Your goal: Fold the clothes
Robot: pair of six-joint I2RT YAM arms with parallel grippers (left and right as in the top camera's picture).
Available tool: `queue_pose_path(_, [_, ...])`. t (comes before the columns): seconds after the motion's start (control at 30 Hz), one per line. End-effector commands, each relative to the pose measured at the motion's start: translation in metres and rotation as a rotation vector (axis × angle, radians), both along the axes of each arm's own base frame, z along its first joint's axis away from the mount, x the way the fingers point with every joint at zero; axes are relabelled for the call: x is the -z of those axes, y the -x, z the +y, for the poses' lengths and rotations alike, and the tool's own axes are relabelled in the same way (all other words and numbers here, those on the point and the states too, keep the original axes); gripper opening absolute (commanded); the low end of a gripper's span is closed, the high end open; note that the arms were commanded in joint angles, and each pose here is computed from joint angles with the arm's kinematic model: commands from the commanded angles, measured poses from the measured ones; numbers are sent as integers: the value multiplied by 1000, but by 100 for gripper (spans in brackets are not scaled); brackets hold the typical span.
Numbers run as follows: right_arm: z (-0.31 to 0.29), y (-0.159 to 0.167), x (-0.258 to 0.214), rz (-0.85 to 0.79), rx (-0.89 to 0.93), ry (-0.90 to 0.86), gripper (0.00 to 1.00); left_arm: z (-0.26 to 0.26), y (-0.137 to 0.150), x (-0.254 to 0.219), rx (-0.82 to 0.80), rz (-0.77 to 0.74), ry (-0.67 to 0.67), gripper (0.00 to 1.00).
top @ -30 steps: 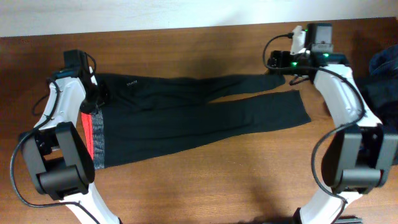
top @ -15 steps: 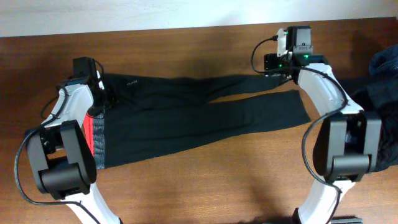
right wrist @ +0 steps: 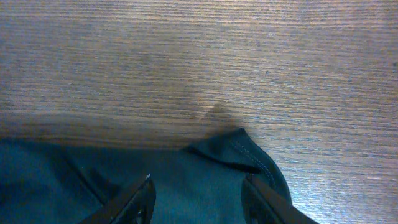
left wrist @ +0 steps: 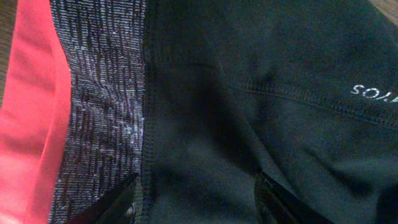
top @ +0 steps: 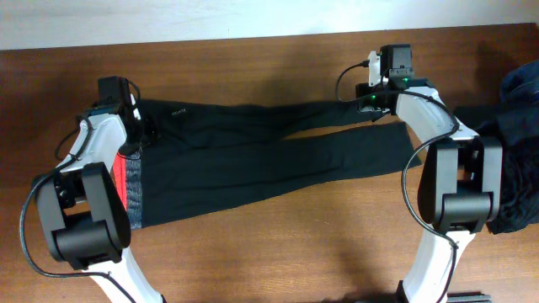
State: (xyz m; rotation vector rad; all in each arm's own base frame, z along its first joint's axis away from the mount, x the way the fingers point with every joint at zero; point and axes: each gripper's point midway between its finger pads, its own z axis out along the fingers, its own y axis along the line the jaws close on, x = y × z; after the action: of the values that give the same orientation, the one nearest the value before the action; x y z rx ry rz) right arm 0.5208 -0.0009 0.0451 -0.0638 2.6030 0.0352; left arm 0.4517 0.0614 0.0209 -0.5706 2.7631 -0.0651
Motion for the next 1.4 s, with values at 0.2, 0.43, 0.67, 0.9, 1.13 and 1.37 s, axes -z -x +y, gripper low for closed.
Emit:
queue_pose_path(0.2, [-4, 2, 17, 32, 12, 29, 47, -1, 9, 52, -10, 95, 10, 57])
queue_pose_path(0.43, [-22, 8, 42, 87, 58, 93, 47, 0, 12, 64, -12, 119, 9, 57])
queue_pose_path(0.67, [-63, 11, 52, 107, 145, 192, 53, 1, 12, 64, -13, 119, 4, 58])
queue_pose_path(0.9, [-124, 22, 50, 117, 285, 203, 53, 4, 12, 64, -18, 120, -13, 58])
queue_pose_path(1.13, [-122, 8, 37, 66, 253, 59, 72, 4, 12, 64, -17, 117, -14, 58])
queue_pose_path(1.37, [-116, -19, -8, 7, 231, 69, 91, 4, 12, 64, -17, 117, -13, 58])
